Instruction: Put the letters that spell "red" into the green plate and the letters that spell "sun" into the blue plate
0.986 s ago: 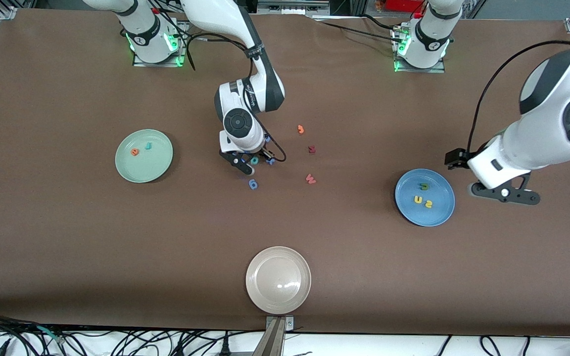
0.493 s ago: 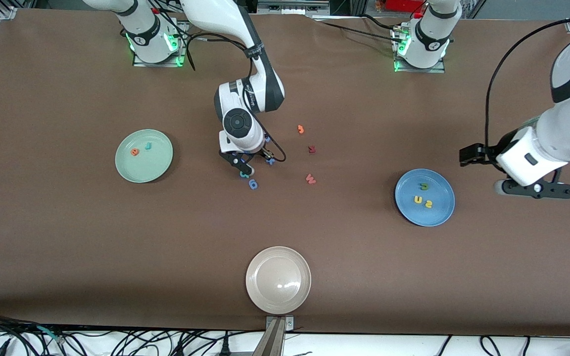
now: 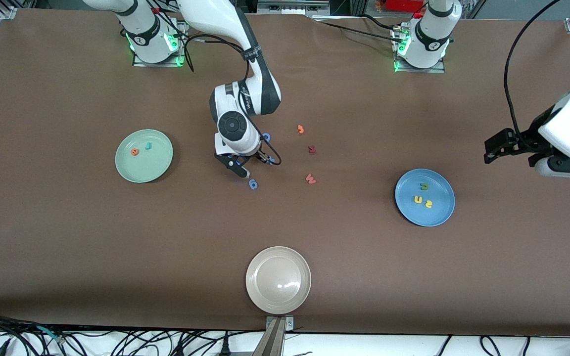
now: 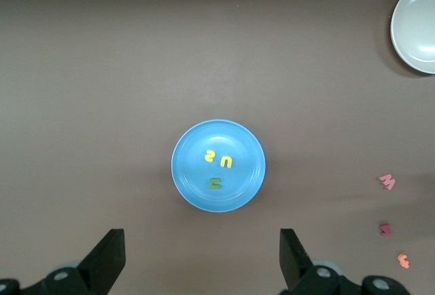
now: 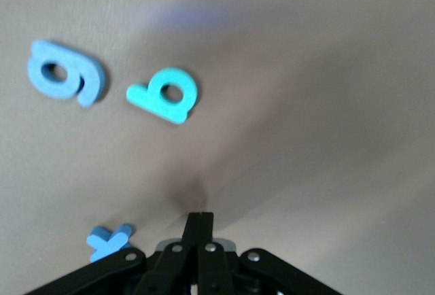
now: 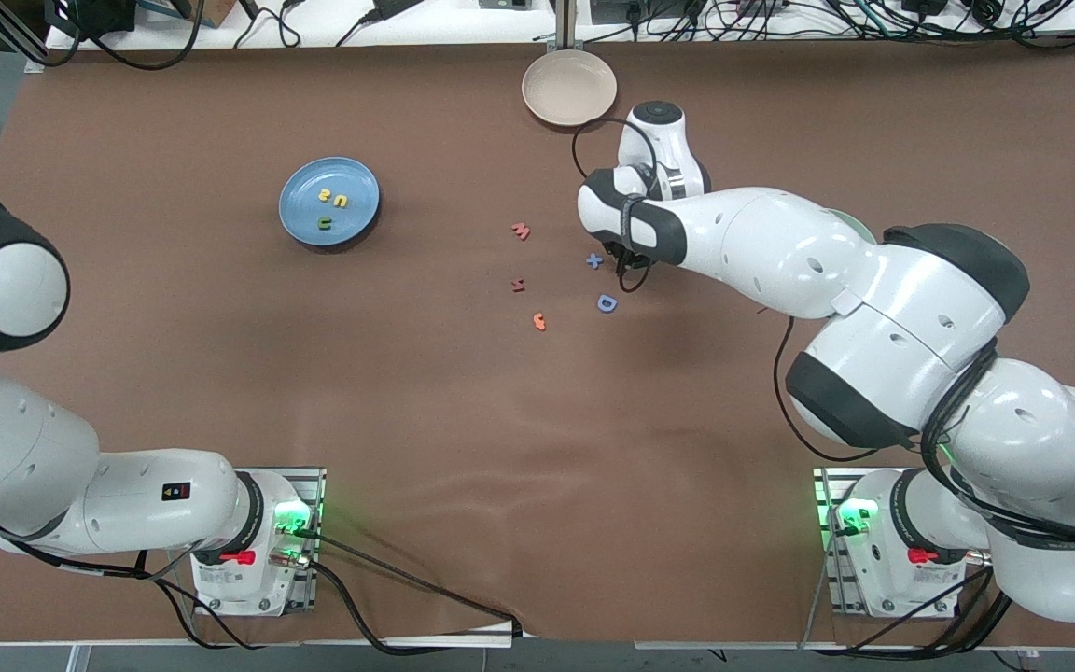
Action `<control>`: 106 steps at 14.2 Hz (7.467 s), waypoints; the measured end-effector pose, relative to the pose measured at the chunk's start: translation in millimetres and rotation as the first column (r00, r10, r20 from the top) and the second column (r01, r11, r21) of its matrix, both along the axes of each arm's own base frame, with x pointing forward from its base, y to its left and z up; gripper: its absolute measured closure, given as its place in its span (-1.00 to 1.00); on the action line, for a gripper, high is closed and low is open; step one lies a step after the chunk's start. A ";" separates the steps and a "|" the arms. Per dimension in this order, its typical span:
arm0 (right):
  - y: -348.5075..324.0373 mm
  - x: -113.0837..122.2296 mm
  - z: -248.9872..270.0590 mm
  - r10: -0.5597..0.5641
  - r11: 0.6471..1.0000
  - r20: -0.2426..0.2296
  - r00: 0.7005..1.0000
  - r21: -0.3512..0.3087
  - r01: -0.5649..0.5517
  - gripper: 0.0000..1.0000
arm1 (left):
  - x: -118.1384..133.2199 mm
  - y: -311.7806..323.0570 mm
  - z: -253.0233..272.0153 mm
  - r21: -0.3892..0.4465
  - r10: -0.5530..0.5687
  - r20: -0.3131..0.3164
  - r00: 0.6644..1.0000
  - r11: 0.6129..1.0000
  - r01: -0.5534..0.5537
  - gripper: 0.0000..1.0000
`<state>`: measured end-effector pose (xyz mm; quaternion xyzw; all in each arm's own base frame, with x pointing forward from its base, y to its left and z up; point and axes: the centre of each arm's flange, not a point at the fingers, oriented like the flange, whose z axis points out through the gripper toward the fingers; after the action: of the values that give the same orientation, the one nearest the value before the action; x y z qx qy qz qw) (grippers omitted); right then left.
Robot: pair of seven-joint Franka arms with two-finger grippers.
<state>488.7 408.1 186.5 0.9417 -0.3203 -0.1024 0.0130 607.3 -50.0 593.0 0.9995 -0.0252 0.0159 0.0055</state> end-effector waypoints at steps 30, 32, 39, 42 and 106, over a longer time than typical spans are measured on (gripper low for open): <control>-30.1 52.4 180.8 0.760 0.647 0.059 0.647 0.031 -0.762 -0.96 | -36.8 -33.0 -24.1 0.022 -0.059 -0.059 0.997 0.998 0.060 -1.00; -17.3 48.7 154.3 0.773 0.632 0.070 0.631 0.008 -0.775 -0.96 | -35.5 -31.9 -20.3 0.021 -0.056 -0.051 0.997 0.998 0.058 -1.00; -24.1 38.5 69.4 0.726 0.683 0.123 0.676 -0.015 -0.730 -0.94 | -29.2 -26.4 -15.7 0.018 -0.046 -0.038 0.998 0.999 0.047 -1.00; -24.1 35.2 45.2 0.702 0.706 0.141 0.698 -0.010 -0.708 -0.92 | -28.2 -22.1 -16.2 0.018 -0.039 -0.039 0.998 0.999 0.040 -1.00; -336.6 29.7 4.5 0.592 0.801 -0.012 0.806 0.116 -0.587 0.44 | -25.1 -8.0 -12.6 0.065 -0.029 -0.026 0.999 0.997 0.031 -1.00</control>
<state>518.4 71.5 191.0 0.9912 -0.0054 -0.1323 0.0016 582.2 -58.0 580.4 0.9988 -0.0406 0.0024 -0.0268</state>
